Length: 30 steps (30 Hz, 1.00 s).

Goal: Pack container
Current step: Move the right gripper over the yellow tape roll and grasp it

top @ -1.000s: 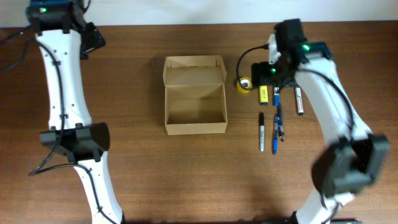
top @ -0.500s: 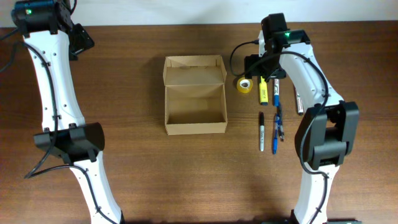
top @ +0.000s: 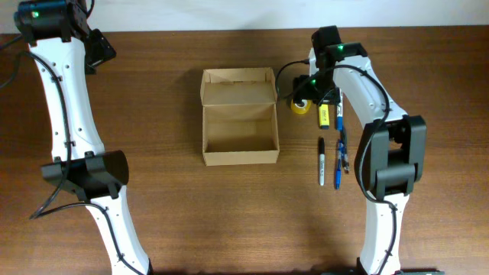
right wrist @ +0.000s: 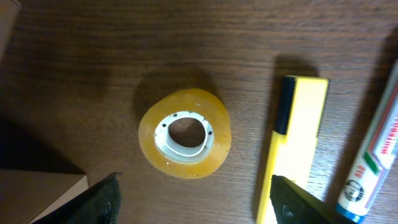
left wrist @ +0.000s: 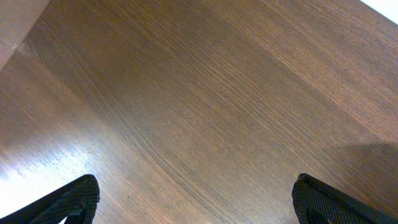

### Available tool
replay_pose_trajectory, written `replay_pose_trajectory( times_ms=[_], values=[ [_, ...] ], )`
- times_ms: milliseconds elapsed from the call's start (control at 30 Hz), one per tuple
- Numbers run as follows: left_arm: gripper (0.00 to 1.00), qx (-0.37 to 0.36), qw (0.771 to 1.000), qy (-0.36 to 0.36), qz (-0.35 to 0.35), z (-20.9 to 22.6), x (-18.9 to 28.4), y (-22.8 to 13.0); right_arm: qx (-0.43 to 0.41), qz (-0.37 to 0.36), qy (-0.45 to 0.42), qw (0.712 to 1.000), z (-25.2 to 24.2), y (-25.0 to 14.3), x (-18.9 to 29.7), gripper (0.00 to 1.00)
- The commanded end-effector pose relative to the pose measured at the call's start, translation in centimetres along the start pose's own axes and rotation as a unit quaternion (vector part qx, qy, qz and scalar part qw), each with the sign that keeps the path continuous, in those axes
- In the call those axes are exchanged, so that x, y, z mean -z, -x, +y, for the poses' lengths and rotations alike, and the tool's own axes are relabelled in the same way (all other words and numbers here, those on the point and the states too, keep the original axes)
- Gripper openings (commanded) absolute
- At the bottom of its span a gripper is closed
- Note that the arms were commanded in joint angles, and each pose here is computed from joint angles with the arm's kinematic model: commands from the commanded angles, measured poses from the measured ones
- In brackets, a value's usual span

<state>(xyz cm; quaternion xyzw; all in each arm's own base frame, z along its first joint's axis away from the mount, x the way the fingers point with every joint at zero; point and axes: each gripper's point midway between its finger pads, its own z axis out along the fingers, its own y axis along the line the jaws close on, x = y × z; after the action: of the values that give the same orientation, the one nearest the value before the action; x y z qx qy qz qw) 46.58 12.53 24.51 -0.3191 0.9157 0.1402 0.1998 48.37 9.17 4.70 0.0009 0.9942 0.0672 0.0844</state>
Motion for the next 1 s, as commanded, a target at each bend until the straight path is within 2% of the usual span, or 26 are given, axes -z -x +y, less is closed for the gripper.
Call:
replay_pose_trajectory(
  times_ms=[0,167,867,967],
  values=[
    [1.0,-0.002,1.0,0.004,-0.007,0.6,0.7,0.2,-0.003,0.001,0.007,1.0,0.6,0.3,-0.6,0.7],
    [1.0,-0.002,1.0,0.004,-0.007,0.6,0.7,0.2,-0.003,-0.002,0.006,1.0,0.5,0.5,-1.0,0.61],
    [1.0,-0.002,1.0,0.004,-0.007,0.6,0.7,0.2,-0.004,0.007,-0.021,1.0,-0.7,0.4,-3.4,0.53],
    [1.0,-0.002,1.0,0.004,-0.007,0.6,0.7,0.2,-0.004,0.004,-0.021,1.0,-0.6,0.6,-3.4,0.49]
  ],
)
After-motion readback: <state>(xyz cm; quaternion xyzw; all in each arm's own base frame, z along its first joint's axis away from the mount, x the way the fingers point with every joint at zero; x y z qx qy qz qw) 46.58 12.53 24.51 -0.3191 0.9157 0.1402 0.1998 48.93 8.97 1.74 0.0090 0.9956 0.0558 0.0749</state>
